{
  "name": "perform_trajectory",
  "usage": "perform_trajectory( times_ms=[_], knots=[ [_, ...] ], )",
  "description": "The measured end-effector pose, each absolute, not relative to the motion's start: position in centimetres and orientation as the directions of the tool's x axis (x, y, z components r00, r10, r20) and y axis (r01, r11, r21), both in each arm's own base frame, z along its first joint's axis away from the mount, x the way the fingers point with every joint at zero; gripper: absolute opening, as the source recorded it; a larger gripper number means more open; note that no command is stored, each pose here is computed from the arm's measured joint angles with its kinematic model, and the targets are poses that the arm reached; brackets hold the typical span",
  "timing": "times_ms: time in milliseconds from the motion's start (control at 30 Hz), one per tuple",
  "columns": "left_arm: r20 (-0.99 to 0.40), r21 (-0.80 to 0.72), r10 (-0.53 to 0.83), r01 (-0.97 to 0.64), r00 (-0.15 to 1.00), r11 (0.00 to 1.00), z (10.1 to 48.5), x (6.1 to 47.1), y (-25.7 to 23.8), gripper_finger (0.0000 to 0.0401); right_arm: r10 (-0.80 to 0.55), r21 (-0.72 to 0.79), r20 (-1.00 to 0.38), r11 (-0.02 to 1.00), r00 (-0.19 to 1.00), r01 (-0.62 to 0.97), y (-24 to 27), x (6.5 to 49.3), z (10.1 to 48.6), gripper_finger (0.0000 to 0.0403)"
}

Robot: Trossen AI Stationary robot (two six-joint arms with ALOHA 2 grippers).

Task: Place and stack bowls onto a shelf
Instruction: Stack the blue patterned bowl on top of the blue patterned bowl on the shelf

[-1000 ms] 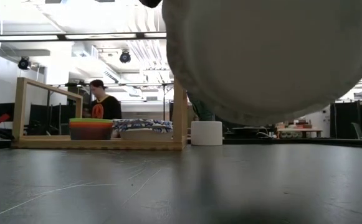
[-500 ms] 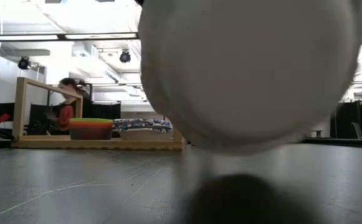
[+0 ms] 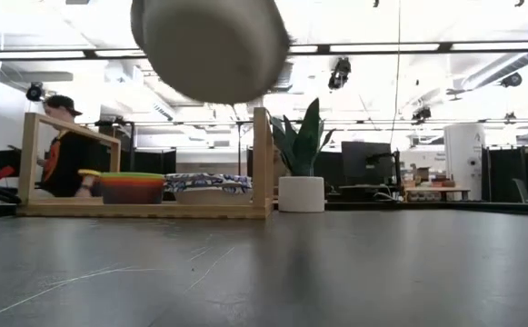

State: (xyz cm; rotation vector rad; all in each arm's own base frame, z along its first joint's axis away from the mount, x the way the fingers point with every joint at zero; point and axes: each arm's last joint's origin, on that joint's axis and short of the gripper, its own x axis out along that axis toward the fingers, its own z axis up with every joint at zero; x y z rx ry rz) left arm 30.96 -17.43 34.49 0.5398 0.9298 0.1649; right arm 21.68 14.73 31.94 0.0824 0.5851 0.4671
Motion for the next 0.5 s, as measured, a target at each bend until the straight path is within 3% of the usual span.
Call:
perform_trajectory(
  times_ms=[167,500],
  knots=[
    [-0.553,0.746,0.663,-0.054,0.505,0.663,35.8,29.7,-14.0,0.0000,0.413,0.173,-0.487,0.909,0.769,-0.379,14.7,20.5,30.4,0.0210],
    [-0.526,0.784,0.810,-0.222,0.260,0.580,31.9,31.1,-3.3,0.0000,0.431,0.194,-0.420,0.902,0.798,-0.385,14.8,20.4,26.2,0.0210]
  ],
)
